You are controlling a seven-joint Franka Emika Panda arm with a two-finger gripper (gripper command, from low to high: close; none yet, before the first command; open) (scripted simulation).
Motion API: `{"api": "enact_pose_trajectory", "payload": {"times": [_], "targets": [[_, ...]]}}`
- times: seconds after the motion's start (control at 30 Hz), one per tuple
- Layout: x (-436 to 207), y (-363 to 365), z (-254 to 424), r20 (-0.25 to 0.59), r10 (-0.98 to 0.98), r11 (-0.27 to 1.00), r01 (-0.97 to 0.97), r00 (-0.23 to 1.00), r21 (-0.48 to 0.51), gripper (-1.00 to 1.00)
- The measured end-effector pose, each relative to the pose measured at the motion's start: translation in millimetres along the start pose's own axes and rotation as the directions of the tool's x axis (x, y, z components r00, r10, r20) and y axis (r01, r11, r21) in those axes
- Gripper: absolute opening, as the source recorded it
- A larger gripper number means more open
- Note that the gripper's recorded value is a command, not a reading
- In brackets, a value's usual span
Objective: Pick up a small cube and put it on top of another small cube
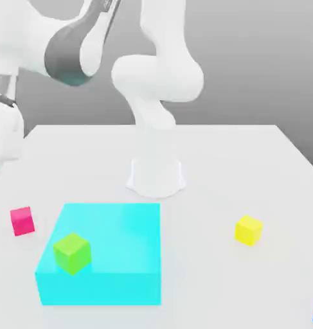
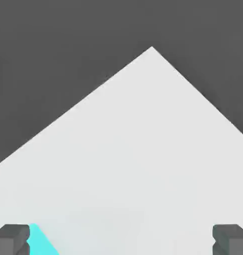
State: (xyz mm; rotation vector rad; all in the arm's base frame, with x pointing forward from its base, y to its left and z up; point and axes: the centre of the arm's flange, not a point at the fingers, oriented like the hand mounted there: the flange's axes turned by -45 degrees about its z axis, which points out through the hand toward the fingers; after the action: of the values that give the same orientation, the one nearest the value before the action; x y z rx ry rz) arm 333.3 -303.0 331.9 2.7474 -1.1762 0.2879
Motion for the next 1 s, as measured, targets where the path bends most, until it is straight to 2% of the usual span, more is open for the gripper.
{"api": "enact_pose_trajectory", "payload": {"times": [0.33,0.53,0.57,0.8,1.0], "targets": [[-81.1,106.0,116.6,0.213,0.292,0.956,-0.294,0.933,-0.024,0.00],[-101.0,107.7,174.9,0.232,0.312,0.949,-0.316,0.921,-0.021,0.00],[-104.4,107.3,184.8,0.233,0.311,0.949,-0.315,0.921,-0.023,-1.00],[-105.3,106.9,187.3,0.233,0.312,0.949,-0.315,0.921,-0.022,-1.00],[-92.8,109.2,135.5,0.233,0.310,0.949,-0.314,0.922,-0.021,-1.00]]}}
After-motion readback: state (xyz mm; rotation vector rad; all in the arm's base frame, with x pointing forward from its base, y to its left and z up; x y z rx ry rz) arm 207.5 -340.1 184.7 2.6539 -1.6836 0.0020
